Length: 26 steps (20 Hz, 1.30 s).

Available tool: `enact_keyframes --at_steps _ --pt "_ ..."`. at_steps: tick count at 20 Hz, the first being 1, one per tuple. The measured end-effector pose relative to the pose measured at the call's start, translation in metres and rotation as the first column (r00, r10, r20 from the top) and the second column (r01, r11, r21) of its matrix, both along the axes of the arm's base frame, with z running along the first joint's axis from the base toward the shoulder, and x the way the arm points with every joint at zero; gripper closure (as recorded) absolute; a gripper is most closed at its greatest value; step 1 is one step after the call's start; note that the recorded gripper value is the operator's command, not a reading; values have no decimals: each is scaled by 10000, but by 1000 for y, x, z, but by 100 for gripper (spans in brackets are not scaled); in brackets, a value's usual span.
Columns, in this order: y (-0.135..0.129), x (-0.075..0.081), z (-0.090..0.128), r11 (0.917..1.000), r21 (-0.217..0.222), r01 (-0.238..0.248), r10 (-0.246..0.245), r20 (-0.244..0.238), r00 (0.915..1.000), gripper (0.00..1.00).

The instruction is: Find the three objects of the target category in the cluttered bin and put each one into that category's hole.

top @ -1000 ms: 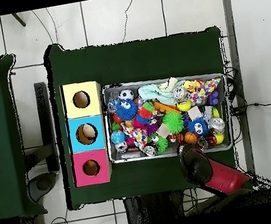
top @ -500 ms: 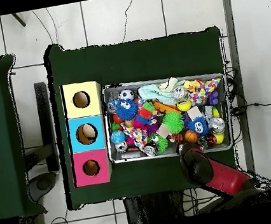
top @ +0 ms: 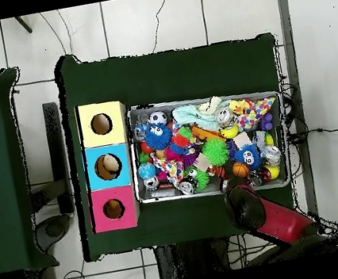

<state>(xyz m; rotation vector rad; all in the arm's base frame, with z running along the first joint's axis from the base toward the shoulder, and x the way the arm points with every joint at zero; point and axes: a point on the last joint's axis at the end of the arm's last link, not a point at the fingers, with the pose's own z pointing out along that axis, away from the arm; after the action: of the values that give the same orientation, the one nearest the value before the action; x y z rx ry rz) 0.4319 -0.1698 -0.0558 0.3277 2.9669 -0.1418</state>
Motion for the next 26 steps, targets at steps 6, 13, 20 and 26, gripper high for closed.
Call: enact_keyframes --at_steps 6,13,20,26 --pt "2 0 2 9991 414 52 -55 78 10000 0" --pt "-7 0 16 9816 1816 589 -522 -415 9978 0" --pt "9 7 32 9786 2056 46 225 -1293 9913 0" --pt "32 14 37 9785 1996 -517 828 -1505 9851 0"
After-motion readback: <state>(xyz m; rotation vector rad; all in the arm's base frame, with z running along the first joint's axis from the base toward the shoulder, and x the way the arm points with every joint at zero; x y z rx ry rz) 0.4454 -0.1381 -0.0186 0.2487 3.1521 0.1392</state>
